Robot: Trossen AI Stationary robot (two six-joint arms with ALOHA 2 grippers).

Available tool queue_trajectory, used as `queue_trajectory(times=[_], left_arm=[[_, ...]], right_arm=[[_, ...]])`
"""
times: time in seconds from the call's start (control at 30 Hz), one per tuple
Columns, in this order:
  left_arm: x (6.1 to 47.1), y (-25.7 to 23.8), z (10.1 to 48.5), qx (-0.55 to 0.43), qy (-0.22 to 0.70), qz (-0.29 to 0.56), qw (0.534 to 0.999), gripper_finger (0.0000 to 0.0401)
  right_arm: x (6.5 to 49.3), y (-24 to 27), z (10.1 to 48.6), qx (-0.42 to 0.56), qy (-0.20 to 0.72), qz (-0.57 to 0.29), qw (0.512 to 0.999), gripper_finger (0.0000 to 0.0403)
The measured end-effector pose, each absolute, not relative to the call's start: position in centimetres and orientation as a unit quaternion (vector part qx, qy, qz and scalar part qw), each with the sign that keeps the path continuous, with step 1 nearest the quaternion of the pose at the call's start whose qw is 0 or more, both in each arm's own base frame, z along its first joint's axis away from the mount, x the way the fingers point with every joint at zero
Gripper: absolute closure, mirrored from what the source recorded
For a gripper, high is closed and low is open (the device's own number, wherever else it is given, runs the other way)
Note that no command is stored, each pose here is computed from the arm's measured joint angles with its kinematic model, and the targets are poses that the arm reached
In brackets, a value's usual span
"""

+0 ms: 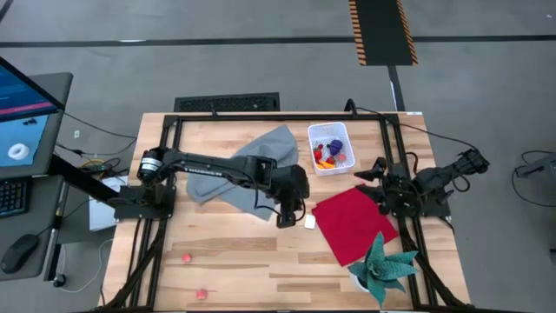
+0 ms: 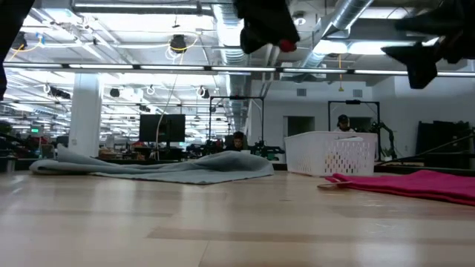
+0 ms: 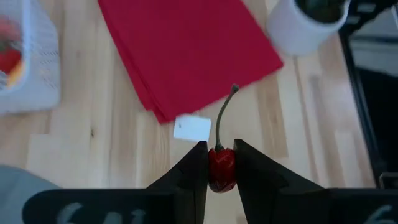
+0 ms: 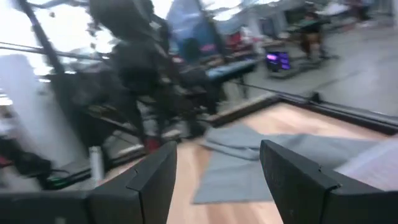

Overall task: Pick and placing Produce into tupperware
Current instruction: Put the red cherry into the white bin

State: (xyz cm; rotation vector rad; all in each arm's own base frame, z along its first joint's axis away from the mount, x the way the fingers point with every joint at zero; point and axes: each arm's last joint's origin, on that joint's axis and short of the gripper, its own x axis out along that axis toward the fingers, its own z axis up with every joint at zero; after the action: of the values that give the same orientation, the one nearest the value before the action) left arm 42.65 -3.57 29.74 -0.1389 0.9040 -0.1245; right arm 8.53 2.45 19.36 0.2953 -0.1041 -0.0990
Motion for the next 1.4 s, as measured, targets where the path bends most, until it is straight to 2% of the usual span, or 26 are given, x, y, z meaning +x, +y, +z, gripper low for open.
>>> queue_trajectory(times=[0.2, 0.37, 0.5, 0.7, 0.9, 1.3, 1.4], left_arm=[[42.9, -2.9, 31.1, -0.074, 0.415, -0.054, 0.905, 0.0338], [42.9, -2.5, 31.1, -0.092, 0.417, -0.042, 0.903, 0.0338], [43.1, -2.5, 31.3, -0.099, 0.404, -0.039, 0.909, 0.0338], [43.7, -1.9, 31.6, -0.137, 0.374, -0.032, 0.917, 0.0338], [44.0, -0.9, 31.7, -0.165, 0.361, -0.022, 0.918, 0.0338], [44.2, -0.8, 32.0, -0.174, 0.347, -0.023, 0.921, 0.0347], [44.2, -0.9, 32.0, -0.173, 0.348, -0.024, 0.921, 0.0348]], right_arm=[[8.5, 2.3, 18.6, 0.169, -0.024, -0.082, 0.982, 0.0148], [8.7, 2.7, 17.8, 0.169, -0.001, -0.032, 0.985, 0.0148], [9.1, 3.2, 17.2, 0.169, -0.024, 0.02, 0.985, 0.0148], [9.7, 3.4, 17.2, 0.155, -0.021, 0.025, 0.987, 0.0149], [10.6, 3.9, 17.7, 0.146, -0.011, 0.034, 0.989, 0.0149], [14.4, 4.4, 20.5, 0.107, 0.031, 0.0, 0.994, 0.0149], [15.5, 4.6, 21.3, 0.103, 0.022, 0.022, 0.994, 0.0149]])
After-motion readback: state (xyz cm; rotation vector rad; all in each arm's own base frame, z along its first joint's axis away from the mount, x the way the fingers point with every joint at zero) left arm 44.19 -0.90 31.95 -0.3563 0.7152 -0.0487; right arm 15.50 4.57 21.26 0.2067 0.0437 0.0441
